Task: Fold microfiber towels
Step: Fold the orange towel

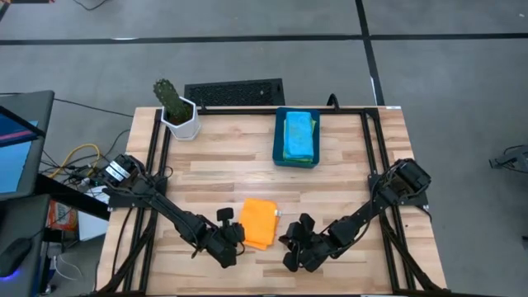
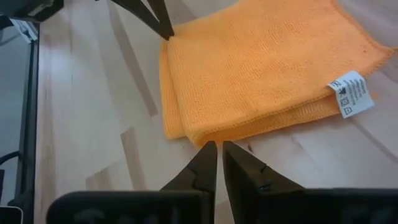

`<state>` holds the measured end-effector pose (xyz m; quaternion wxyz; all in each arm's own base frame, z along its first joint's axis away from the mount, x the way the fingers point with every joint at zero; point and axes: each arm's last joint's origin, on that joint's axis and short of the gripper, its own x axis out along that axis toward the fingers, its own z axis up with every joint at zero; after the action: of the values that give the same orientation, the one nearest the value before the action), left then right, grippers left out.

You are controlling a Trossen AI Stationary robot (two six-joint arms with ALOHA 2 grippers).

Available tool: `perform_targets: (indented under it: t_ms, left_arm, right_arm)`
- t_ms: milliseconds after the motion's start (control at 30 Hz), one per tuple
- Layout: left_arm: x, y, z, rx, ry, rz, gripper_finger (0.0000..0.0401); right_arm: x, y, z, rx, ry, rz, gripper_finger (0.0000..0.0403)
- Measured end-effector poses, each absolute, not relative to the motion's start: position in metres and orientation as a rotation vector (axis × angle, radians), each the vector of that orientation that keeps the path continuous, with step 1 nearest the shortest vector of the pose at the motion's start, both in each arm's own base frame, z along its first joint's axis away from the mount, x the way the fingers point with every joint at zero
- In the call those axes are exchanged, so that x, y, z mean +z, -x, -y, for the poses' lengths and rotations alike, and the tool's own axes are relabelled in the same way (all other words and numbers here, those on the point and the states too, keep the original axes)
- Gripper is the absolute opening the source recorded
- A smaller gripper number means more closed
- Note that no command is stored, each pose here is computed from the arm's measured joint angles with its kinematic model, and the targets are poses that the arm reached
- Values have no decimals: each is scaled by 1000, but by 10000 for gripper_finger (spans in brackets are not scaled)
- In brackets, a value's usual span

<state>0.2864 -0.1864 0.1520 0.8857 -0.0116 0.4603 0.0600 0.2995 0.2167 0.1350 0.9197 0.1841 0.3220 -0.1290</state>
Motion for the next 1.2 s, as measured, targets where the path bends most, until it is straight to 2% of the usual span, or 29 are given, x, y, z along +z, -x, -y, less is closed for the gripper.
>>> perform_targets:
  t_ms: [200,467,767,1033,1200]
  left_arm:
    - [154,-286,186,115,25,-957,2]
    - [180,-279,187,129,21,-946,0]
    - [172,-271,202,67,3,-982,0]
    - [172,-264,212,-39,-90,-997,0]
    - [172,-261,215,-60,-107,-997,0]
  right_arm:
    - [135,-300,-217,-264,-378,-663,52]
    - [135,-299,-217,-264,-377,-664,52]
    - [135,-300,-216,-264,-379,-662,52]
    - [152,-320,-216,-147,-317,-494,52]
    - [140,-335,-209,-124,-298,-448,52]
